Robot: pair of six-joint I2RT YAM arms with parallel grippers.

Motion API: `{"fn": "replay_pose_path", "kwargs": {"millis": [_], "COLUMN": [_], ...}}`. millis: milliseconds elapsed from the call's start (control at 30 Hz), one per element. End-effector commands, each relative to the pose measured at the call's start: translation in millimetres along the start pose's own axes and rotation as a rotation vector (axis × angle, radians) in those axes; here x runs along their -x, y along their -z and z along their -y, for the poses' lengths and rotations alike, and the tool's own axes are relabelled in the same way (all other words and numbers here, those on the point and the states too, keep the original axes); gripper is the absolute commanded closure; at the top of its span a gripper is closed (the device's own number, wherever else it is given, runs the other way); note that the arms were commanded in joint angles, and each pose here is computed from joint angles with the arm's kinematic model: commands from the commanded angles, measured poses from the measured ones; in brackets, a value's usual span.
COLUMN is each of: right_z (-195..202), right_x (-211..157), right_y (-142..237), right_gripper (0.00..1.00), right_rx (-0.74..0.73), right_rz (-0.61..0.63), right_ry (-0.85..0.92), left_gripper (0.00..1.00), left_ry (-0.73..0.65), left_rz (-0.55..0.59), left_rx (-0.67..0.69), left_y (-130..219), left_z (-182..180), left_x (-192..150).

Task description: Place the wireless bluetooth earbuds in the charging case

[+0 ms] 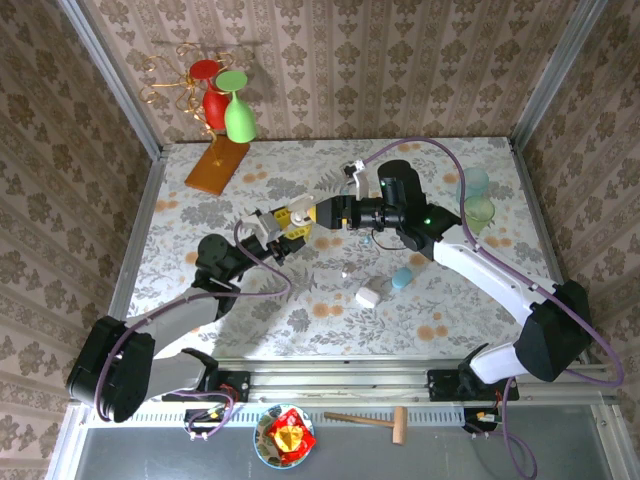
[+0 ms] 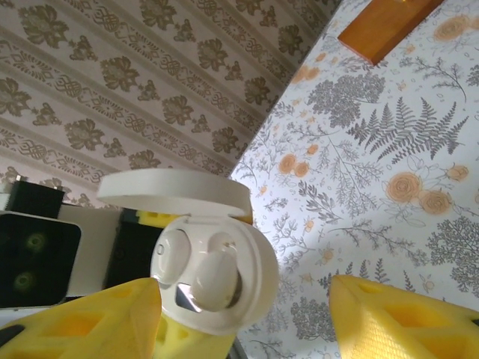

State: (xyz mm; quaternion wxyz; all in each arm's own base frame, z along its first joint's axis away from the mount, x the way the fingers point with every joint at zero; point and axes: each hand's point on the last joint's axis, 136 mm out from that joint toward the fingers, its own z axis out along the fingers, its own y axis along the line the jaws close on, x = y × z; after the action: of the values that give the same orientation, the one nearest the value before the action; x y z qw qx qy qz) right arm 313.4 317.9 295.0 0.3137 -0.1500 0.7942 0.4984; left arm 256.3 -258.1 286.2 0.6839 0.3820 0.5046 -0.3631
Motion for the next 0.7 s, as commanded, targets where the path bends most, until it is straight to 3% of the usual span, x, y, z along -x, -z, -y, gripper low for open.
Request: {"fn": "replay_pose_path", "kwargs": {"millis": [0, 233, 667], "right_z": [-2, 6, 14], "right_x": [-4, 5, 15], "right_y": [4, 5, 0], "right_gripper": [0.40, 0.47, 0.50], "right_rx": [-0.001, -0.032, -0.064], "right_rz": [0.005, 0.031, 0.044], "right_ry": [0.019, 0.003, 0.001], "left_gripper": [0.78, 0.78, 0.78], "left_ry": [-0.035, -0.038, -0.042], "left_rz": [0.066, 0.066, 0.068], "left_rx": [-0.005, -0.006, -0.010], "left_y": [-4, -2, -1], "left_z": [-1, -1, 2], "left_x": [25, 27, 29]}}
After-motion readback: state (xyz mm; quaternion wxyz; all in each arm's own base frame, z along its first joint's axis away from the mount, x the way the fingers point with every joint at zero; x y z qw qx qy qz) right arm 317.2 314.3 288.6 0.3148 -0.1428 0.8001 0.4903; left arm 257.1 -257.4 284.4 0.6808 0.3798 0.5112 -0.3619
